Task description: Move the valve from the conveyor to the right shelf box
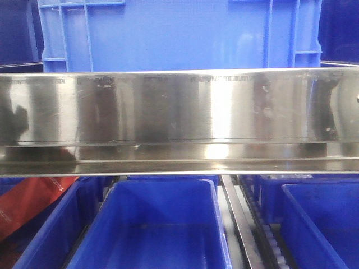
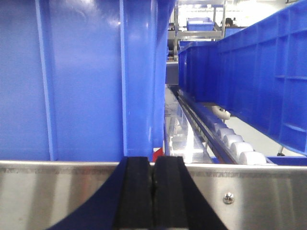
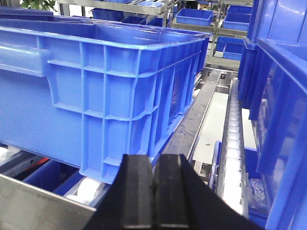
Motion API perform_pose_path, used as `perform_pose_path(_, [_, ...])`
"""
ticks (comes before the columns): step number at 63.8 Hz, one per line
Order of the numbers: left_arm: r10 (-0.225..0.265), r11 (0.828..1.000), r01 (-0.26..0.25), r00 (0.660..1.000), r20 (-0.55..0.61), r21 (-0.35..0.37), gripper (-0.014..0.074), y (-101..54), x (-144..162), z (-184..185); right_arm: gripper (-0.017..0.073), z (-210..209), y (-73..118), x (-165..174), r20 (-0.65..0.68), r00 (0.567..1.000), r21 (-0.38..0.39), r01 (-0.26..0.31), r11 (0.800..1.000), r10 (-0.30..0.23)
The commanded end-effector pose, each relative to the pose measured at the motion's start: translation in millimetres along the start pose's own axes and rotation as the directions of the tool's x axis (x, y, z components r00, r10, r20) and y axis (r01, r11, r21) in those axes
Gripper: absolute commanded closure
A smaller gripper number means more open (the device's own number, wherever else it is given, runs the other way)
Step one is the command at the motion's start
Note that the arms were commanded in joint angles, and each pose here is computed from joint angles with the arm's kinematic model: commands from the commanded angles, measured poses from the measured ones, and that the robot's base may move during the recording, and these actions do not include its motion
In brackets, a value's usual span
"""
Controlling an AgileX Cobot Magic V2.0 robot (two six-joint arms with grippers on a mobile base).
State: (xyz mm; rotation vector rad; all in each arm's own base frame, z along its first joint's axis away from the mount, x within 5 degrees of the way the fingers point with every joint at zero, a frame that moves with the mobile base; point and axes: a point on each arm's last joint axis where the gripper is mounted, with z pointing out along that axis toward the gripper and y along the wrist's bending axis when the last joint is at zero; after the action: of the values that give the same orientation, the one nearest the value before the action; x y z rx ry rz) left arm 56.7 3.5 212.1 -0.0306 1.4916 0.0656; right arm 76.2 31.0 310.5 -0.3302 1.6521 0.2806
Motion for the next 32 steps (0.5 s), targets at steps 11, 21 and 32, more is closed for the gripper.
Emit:
perform_pose_path(11, [-0.014,1.0,0.014,0.999,0.031,-0.005,0.0704,0.4,-3.2,-0.6,0.0722,-1.1,-0.7,-1.5,0.026,1.0,0.008,0.009,1.0,-0.009])
perform_pose_path(21, [-0.014,1.0,0.014,0.999,0.031,-0.005,0.0704,0.4,-3.2,-0.6,0.0722,-1.1,-0.7,-1.5,0.026,1.0,0.008,0.009,1.0,-0.009])
perform_pose_path(32, [-0.014,1.0,0.014,0.999,0.031,-0.005,0.0704,0.4,-3.2,-0.6,0.0722,-1.1,-0.7,-1.5,0.026,1.0,0.008,0.009,1.0,-0.009])
